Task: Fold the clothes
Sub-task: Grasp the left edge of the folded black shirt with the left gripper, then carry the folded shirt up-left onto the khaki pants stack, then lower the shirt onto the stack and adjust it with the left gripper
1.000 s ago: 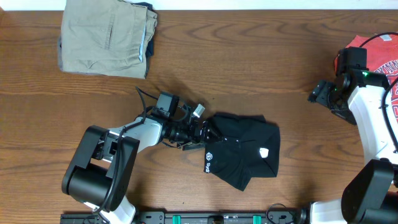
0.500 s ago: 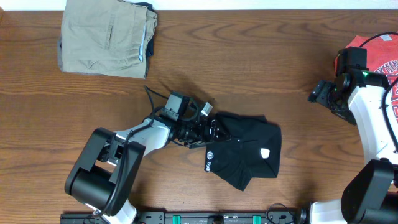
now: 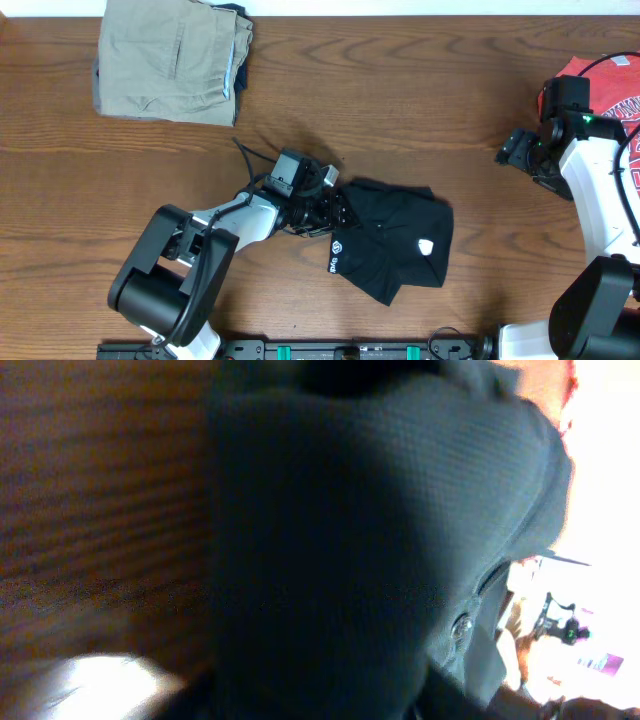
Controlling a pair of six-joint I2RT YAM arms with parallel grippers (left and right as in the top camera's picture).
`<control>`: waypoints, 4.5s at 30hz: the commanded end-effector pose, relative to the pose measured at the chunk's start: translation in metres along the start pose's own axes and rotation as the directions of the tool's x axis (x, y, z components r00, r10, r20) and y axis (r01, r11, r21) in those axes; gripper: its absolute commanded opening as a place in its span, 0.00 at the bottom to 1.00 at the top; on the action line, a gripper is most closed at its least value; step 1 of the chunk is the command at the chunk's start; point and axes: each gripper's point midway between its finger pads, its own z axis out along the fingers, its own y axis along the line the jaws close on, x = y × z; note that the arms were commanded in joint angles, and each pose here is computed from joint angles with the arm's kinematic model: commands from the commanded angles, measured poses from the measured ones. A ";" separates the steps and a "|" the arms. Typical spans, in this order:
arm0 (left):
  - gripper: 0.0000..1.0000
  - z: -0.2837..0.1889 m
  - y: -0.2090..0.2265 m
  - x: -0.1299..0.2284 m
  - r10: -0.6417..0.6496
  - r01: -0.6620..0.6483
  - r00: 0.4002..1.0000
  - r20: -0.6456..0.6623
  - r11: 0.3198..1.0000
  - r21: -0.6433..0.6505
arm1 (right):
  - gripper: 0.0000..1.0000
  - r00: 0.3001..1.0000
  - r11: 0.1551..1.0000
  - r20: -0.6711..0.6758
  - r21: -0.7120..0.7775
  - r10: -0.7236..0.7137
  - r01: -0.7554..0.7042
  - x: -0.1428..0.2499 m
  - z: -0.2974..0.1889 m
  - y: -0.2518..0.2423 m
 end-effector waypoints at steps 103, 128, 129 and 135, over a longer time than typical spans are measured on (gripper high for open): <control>0.98 -0.462 0.185 -0.337 0.328 0.438 0.352 0.877 0.770 -0.464 | 0.99 1.000 1.000 0.026 0.007 0.005 -0.005 -0.006 -0.005 -0.003; 0.06 -0.462 0.134 -0.364 0.418 0.345 0.245 0.875 0.806 -0.481 | 0.99 1.000 1.000 0.026 0.007 0.005 -0.005 -0.006 -0.005 -0.003; 0.06 -0.456 0.147 -0.367 0.419 0.361 0.251 0.873 0.796 -0.486 | 0.99 1.000 1.000 0.026 0.007 0.005 -0.005 -0.006 -0.005 -0.003; 0.06 -0.414 0.232 -0.357 0.374 0.503 0.385 0.844 0.681 -0.532 | 0.99 1.000 1.000 0.026 0.007 0.005 -0.005 -0.006 -0.005 -0.003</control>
